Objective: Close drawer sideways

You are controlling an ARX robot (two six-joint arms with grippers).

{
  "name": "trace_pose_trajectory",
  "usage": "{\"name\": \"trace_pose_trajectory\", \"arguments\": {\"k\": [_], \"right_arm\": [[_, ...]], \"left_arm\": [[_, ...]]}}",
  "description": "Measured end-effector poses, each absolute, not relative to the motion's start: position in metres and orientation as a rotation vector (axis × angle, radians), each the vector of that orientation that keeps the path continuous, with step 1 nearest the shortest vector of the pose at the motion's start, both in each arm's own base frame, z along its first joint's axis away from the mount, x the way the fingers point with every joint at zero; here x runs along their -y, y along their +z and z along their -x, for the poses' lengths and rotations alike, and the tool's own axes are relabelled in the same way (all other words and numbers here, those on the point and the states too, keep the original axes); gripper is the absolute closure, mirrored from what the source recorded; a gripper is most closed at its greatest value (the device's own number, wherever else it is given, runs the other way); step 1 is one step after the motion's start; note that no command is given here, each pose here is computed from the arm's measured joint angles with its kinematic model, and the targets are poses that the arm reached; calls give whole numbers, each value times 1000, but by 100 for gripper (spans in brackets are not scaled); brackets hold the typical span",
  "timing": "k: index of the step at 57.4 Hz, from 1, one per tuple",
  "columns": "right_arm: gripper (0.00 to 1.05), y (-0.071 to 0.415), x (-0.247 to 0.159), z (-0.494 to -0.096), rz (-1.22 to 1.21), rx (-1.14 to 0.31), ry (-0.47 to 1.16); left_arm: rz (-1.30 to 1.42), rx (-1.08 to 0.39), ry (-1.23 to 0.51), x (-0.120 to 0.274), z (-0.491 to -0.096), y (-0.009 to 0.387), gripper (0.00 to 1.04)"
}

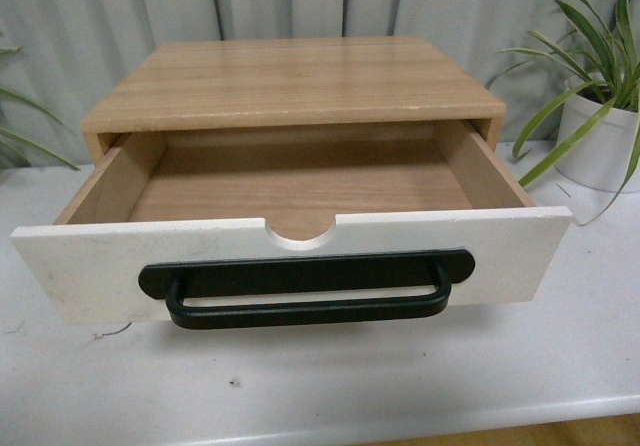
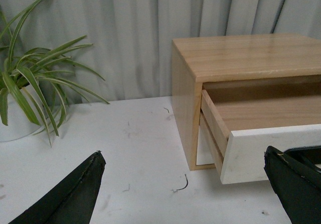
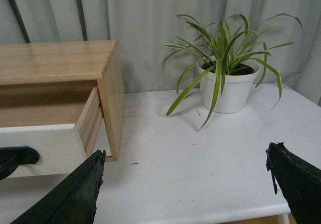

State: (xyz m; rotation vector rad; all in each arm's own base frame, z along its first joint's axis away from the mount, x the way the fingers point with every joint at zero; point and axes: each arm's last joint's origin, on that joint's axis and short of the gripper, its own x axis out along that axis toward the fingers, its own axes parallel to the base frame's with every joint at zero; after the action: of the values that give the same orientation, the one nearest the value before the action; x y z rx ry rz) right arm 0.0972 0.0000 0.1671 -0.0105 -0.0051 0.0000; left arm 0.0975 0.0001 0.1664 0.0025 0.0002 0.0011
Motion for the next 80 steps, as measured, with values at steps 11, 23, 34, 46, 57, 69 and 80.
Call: {"name": "trace_pose_trajectory", "arguments": {"k": [11, 23, 34, 46, 57, 69, 80], "right_arm": [[6, 167, 0, -97, 10, 5, 0], [6, 167, 0, -97, 10, 5, 0], [6, 167, 0, -97, 10, 5, 0], [6, 174, -12, -107, -163, -253, -80], [6, 189, -54, -123, 211, -555, 341], [6, 165, -81, -133, 692, -628, 557], [6, 157, -92, -154, 910, -598, 563]], "left_arm": [[-3, 0, 1, 0, -98, 166, 7], [-2, 0, 1, 0, -98, 166, 7], [-2, 0, 1, 0, -98, 166, 7], [-28, -62, -205, 12, -101, 164, 7], [-496, -145, -542, 33, -107, 153, 7], [-878, -109, -653, 40, -128, 146, 7], [-1032, -67, -647, 47, -151, 141, 7]]}}
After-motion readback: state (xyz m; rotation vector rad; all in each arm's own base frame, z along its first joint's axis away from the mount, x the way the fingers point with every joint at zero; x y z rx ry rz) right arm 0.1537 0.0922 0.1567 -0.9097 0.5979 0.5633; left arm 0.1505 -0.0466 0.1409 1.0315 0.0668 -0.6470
